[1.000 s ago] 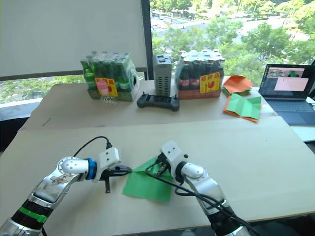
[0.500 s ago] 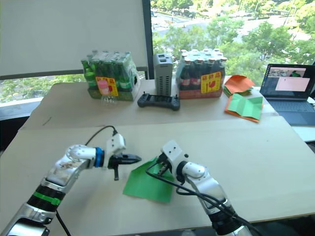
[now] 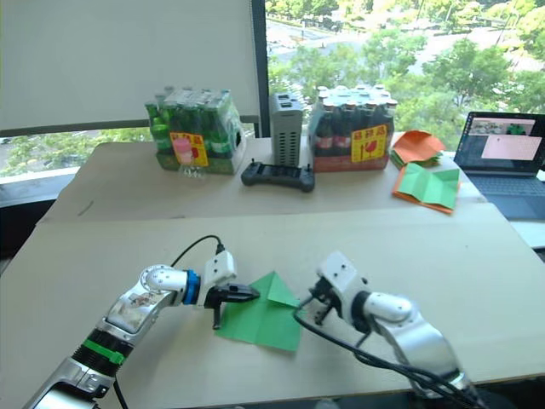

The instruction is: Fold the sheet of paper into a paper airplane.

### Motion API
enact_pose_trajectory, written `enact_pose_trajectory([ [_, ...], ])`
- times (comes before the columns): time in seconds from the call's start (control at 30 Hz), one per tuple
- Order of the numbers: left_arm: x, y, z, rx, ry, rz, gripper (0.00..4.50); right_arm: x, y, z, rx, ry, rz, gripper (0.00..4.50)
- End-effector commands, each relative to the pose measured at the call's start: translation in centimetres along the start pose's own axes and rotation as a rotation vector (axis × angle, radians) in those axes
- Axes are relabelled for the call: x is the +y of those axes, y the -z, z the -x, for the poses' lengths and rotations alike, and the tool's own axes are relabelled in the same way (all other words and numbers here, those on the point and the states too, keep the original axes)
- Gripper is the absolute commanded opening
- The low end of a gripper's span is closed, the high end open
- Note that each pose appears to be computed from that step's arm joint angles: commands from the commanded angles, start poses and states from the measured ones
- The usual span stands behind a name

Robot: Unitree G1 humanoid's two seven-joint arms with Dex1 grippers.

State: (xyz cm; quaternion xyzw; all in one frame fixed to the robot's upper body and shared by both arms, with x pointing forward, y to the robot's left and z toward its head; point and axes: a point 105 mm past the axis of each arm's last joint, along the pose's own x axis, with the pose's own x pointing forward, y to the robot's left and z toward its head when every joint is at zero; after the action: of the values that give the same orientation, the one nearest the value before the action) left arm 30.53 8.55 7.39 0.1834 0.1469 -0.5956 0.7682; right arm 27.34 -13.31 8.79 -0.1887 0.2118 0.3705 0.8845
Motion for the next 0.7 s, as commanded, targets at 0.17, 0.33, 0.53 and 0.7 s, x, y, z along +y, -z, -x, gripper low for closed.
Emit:
enact_pose_trajectory([
  [0.17, 0.1, 0.8, -0.3, 0.027, -0.007, 0.008, 0.02, 3.2, 1.9, 1.5, 0.074, -0.14, 0.022, 0.0],
  [0.33, 0.2, 0.8, -0.3, 0.029, -0.017, 0.011, 0.02, 4.9, 2.3, 1.0, 0.048, -0.199, 0.022, 0.0],
  [0.53, 0.3, 0.9, -0.1, 0.036, -0.022, 0.012, 0.02, 6.1, 0.9, -0.5, -0.06, -0.233, -0.008, 0.0],
  [0.7, 0.2, 0.7, 0.1, 0.035, -0.025, 0.013, 0.02, 6.0, 0.4, -1.1, -0.1, -0.223, -0.036, 0.0],
])
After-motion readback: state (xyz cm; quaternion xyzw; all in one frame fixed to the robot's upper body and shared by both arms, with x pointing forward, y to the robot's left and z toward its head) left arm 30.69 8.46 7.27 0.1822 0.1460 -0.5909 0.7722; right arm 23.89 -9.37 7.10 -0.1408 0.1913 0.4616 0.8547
